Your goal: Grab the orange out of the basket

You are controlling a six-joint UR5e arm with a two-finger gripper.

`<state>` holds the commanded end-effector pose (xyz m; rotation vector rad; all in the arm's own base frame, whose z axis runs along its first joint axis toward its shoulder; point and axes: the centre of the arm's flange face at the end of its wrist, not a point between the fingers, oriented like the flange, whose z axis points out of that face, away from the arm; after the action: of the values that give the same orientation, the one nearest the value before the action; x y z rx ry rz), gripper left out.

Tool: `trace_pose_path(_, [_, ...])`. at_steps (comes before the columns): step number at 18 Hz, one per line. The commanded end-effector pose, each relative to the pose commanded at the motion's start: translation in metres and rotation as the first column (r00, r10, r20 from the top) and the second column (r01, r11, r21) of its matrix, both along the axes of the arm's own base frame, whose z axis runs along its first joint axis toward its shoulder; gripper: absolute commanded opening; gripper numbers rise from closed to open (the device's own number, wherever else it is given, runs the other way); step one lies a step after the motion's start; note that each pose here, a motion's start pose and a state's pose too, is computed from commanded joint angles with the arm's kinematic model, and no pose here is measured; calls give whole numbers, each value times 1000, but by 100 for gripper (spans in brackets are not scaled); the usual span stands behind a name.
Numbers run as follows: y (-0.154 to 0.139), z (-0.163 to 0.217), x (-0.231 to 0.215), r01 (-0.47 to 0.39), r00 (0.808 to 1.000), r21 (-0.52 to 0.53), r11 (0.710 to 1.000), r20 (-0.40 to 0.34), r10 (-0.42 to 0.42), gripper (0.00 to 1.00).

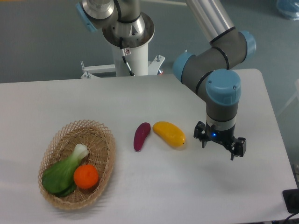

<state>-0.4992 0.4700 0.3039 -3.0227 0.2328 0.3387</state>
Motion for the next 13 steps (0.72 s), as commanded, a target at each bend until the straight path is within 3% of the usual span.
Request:
trace_pose_path(8, [4, 4, 5, 3, 1000, 8, 1000, -1, -3, 100])
trace_pose_path(11, [14, 2, 20, -77, 997, 43, 996, 33, 75, 100])
trace_pose_path(13, [31, 1, 39, -85, 996, 49, 995, 42, 83, 100])
